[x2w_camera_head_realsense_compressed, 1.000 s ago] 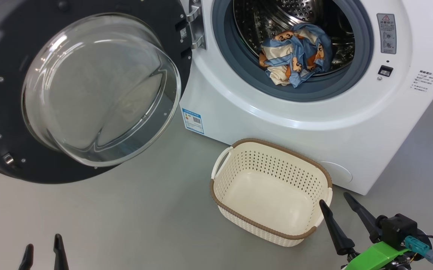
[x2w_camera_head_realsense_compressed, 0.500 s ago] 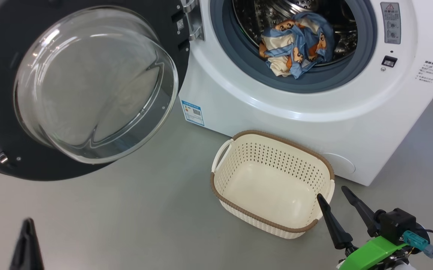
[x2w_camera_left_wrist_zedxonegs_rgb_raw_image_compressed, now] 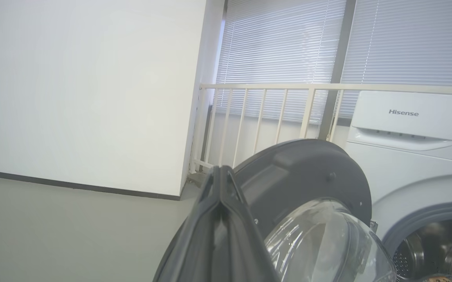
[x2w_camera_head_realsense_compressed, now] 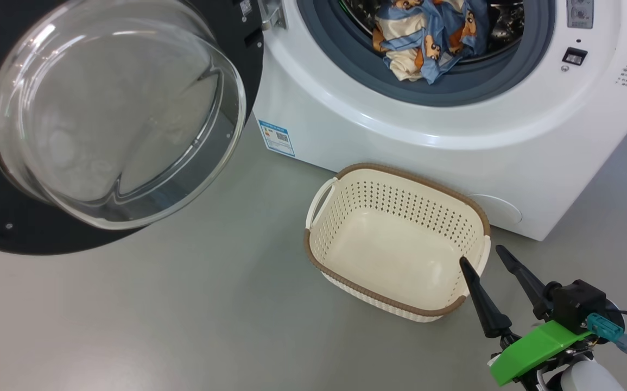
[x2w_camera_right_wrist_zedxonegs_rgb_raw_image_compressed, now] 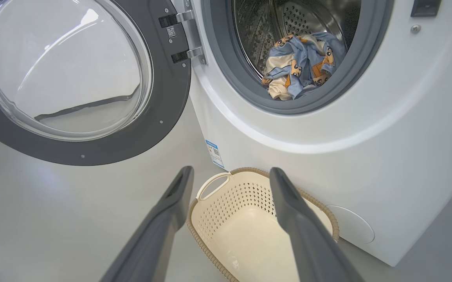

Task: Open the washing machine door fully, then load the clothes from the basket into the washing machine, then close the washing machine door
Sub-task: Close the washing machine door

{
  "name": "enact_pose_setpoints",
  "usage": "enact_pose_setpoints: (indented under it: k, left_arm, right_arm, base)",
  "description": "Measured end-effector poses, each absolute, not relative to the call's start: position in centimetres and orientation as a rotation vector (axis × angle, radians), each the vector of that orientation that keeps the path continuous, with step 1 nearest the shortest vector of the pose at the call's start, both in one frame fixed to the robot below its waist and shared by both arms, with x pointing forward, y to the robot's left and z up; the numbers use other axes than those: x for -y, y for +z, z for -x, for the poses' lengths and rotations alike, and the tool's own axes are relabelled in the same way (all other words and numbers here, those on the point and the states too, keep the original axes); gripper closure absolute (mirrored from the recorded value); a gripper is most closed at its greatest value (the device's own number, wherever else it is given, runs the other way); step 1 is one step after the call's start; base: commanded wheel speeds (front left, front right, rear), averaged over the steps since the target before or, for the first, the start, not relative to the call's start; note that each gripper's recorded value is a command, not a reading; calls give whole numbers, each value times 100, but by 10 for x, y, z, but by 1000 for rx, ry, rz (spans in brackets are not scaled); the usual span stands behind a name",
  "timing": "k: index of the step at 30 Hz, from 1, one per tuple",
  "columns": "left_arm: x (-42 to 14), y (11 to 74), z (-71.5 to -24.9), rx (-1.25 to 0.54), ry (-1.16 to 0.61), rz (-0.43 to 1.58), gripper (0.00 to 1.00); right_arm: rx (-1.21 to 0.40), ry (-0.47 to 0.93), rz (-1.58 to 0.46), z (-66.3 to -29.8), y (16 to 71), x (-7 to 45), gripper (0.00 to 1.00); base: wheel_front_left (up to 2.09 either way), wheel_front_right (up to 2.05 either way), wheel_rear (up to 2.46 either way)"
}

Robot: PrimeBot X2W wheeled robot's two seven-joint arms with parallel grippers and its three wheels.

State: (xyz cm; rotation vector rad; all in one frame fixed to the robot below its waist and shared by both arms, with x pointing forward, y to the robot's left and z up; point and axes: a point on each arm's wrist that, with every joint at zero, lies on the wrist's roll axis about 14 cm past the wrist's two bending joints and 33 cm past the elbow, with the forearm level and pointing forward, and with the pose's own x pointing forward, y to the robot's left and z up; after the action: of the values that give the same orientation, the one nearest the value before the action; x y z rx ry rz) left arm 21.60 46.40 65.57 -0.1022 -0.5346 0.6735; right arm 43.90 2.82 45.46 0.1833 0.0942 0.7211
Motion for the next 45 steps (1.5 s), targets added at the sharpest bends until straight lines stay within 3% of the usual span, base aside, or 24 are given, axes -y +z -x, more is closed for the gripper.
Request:
enact_pose_setpoints:
  k: [3, 12, 22, 29, 45]
  left_arm:
    - [-487, 678, -216, 587, 688, 124, 100]
    - [-557, 680, -214, 598, 772, 497, 100]
    - [-566, 660, -255, 322, 648, 802, 100]
    - [-555, 634, -283, 140, 596, 896, 100]
    - [-548, 599, -331, 50, 608, 926, 100]
  right_arm:
    - [-103, 719, -182, -441, 450, -27, 0]
    - [-118, 726, -178, -443, 443, -27, 0]
    - [-143, 739, -167, -441, 432, -26, 0]
    - [-153, 752, -162, -447, 424, -27, 0]
    - [-187, 749, -160, -462, 398, -21, 0]
  base:
    - [0, 0, 0]
    - [0, 0, 0]
    - [0, 0, 0]
    - [0, 0, 0]
    - [0, 0, 0]
